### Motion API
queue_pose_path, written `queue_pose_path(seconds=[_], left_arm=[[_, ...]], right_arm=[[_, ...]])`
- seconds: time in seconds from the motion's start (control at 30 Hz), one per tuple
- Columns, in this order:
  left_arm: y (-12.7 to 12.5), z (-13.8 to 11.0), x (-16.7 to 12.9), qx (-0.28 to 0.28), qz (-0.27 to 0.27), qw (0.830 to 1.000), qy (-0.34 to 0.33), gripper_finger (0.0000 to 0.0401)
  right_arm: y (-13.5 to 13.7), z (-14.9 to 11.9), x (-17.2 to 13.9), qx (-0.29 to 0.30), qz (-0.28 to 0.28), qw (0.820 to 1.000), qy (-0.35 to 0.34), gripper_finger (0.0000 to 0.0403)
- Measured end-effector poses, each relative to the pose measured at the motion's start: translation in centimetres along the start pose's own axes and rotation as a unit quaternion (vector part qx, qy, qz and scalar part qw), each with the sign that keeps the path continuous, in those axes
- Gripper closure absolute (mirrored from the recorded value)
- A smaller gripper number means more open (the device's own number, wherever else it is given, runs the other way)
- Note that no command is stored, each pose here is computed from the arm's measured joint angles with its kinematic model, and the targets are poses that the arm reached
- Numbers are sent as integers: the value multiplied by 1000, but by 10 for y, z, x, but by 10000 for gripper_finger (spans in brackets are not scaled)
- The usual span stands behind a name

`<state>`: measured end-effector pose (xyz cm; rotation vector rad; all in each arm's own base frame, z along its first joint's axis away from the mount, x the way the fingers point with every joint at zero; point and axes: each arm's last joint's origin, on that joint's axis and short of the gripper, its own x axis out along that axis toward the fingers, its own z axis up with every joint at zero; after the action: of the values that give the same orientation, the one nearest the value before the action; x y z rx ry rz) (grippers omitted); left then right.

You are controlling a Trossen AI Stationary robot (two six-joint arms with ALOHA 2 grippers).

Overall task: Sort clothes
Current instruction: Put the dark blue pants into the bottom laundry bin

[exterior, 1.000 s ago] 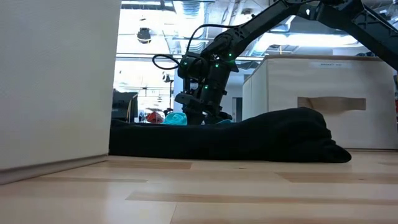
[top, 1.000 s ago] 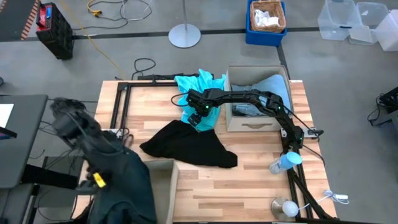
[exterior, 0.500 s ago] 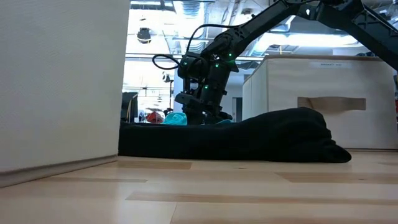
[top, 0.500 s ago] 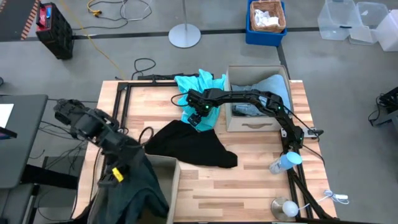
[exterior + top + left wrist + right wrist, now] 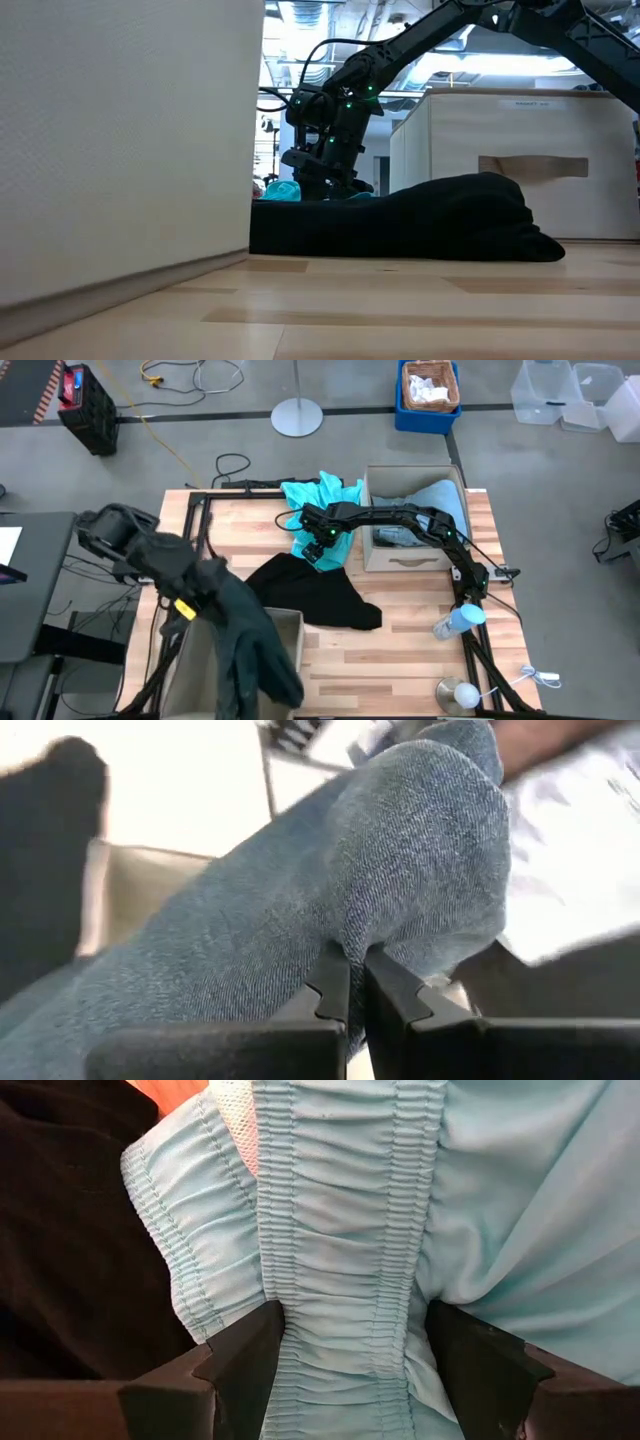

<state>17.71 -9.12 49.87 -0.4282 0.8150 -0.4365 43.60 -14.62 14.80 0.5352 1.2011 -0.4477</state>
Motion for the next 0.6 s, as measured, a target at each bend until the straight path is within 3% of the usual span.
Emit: queue_pose_path(seconds=[0.2, 0.37, 0.6], left_arm=[[5, -8, -11, -14, 123, 991, -48, 398], [0, -10, -1, 38, 185, 980, -59, 398], [-1, -19, 33, 76, 269, 960, 26, 398]], right_arm=[[0, 0, 0, -1, 0, 1000, 0, 127], [0, 0, 0, -1, 0, 1000, 0, 127], [0, 0, 0, -1, 0, 1000, 0, 127]])
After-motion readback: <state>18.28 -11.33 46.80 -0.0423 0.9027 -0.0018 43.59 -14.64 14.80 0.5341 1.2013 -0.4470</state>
